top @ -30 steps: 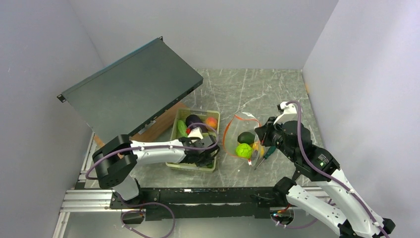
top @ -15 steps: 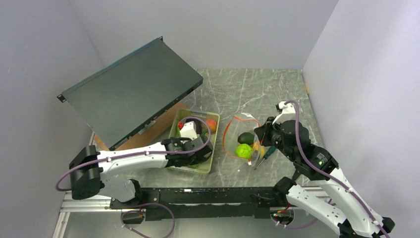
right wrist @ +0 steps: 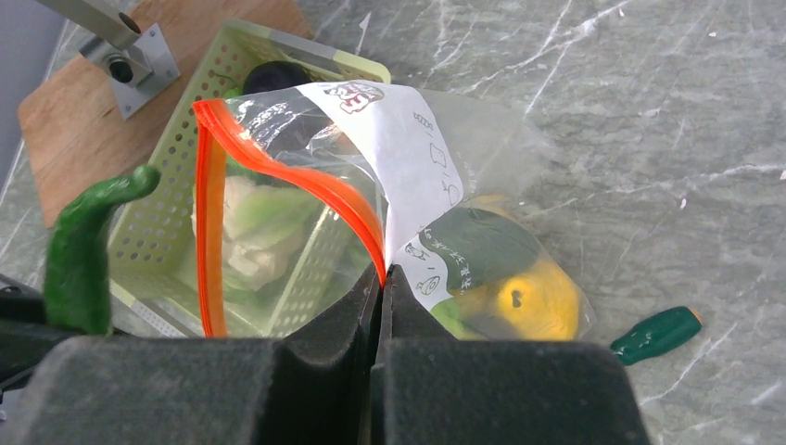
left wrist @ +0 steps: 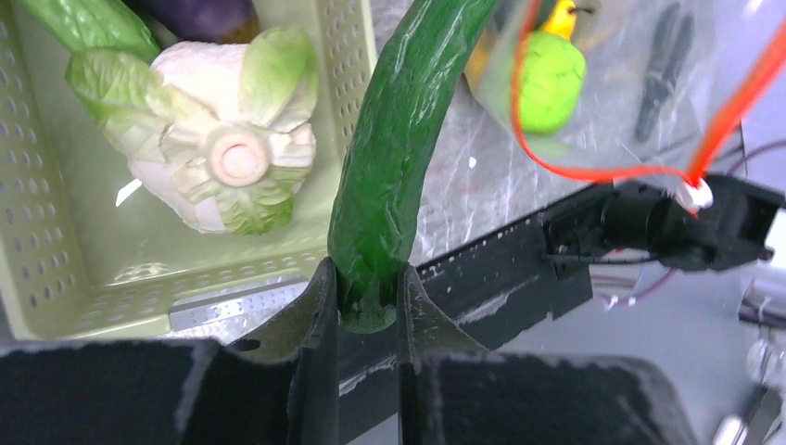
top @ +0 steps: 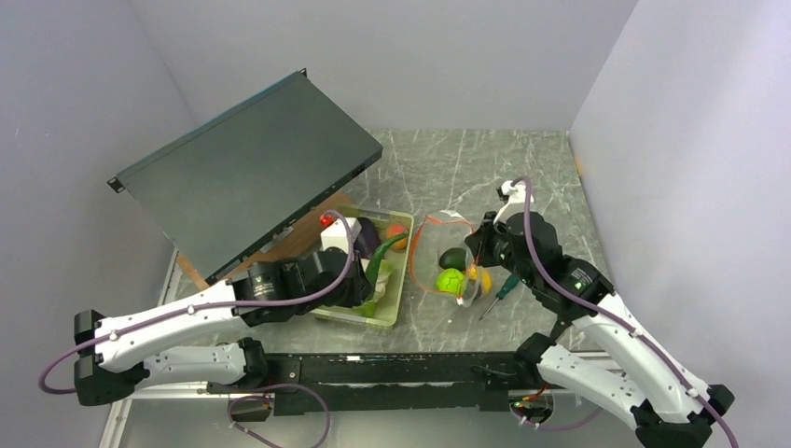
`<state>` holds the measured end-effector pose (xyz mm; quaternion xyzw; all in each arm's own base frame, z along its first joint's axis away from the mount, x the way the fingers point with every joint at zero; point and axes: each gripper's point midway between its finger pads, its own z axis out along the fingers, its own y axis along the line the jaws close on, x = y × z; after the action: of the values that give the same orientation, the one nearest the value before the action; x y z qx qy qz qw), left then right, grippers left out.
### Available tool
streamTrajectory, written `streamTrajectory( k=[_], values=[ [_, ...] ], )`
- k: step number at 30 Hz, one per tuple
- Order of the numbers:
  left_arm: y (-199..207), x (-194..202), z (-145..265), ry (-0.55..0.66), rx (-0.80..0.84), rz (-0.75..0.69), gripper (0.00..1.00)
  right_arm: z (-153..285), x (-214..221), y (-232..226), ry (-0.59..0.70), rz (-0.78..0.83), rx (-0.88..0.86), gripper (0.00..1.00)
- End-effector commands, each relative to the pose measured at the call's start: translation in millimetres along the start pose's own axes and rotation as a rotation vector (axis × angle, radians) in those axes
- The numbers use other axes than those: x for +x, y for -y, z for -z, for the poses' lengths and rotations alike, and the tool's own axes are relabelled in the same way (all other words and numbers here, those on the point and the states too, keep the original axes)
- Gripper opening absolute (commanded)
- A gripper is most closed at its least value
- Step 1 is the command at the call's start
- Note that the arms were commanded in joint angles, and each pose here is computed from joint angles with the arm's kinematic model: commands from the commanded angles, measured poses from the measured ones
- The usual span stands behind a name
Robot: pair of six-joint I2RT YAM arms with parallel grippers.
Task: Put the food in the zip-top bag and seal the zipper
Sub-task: Place the fake vegetable in the zipper food storage bag.
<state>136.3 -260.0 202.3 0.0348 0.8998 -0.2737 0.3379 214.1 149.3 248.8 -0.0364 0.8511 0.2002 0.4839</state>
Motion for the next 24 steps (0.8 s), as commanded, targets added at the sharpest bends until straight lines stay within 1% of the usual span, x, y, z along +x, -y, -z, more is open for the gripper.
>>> streamTrajectory(
  k=[1, 3, 6, 12, 15, 19, 24],
  values=[
    [16.6, -8.5, 33.5, -0.077, 0.086, -0.241, 0.00, 1.4, -35.2, -21.8, 0.097, -0.009, -0.073, 0.00],
    [19.2, -12.0, 46.1, -0.123, 0.074, -0.292, 0.00, -2.4, -35.3, -27.6, 0.088, -0.013, -0.092, 0.00],
    [30.5, -10.2, 54.3, -0.188, 0.107, -0.354, 0.00, -8.0, -34.4, -35.8, 0.075, -0.003, -0.100, 0.00],
    [51.0, -12.6, 35.7, -0.209, 0.115, -0.384, 0.00, -6.9, -33.5, -47.6, 0.081, 0.033, -0.092, 0.00],
    [55.0, -13.3, 21.2, -0.246, 0.053, -0.412, 0.00, -2.7, -34.8, -51.0, 0.088, 0.040, -0.089, 0.00],
    [41.4, -16.3, 5.3, -0.276, -0.095, -0.435, 0.00, 3.3, -37.2, -53.5, 0.111, 0.043, -0.096, 0.00],
    [43.6, -26.3, -10.9, -0.276, -0.126, -0.381, 0.00, 3.0, -29.7, -62.6, 0.101, 0.040, -0.146, 0.00]
  ],
)
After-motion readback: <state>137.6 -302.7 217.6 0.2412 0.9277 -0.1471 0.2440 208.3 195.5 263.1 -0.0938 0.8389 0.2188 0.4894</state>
